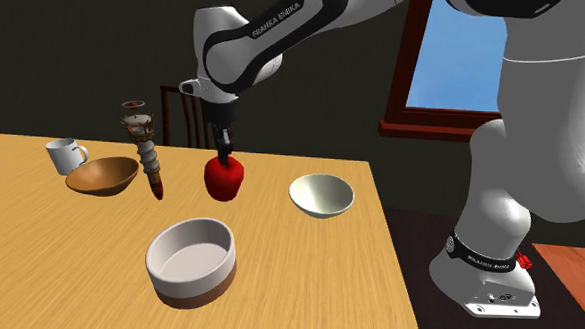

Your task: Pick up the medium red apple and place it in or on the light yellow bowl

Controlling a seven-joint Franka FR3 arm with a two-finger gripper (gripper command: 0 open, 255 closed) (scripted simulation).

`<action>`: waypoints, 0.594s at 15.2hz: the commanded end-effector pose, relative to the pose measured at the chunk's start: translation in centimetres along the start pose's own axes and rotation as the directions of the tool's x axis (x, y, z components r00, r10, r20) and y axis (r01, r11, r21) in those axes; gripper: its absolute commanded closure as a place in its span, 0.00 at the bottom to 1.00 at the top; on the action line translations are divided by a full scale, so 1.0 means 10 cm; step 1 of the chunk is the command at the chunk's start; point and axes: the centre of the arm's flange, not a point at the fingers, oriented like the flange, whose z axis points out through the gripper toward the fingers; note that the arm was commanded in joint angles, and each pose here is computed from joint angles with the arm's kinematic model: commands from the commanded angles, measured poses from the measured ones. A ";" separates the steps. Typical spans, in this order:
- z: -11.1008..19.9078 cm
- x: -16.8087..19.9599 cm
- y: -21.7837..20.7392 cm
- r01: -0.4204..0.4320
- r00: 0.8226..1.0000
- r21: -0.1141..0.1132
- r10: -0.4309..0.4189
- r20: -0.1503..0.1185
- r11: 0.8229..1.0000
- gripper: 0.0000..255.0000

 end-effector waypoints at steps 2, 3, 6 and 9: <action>-0.17 0.00 0.02 0.000 1.000 0.000 0.000 0.000 1.000 1.00; -0.23 0.00 0.02 0.000 1.000 0.000 0.000 0.000 1.000 1.00; -0.39 0.01 0.03 0.000 1.000 0.000 0.000 0.000 1.000 1.00; -0.54 0.02 0.04 0.000 1.000 0.000 0.000 0.000 1.000 1.00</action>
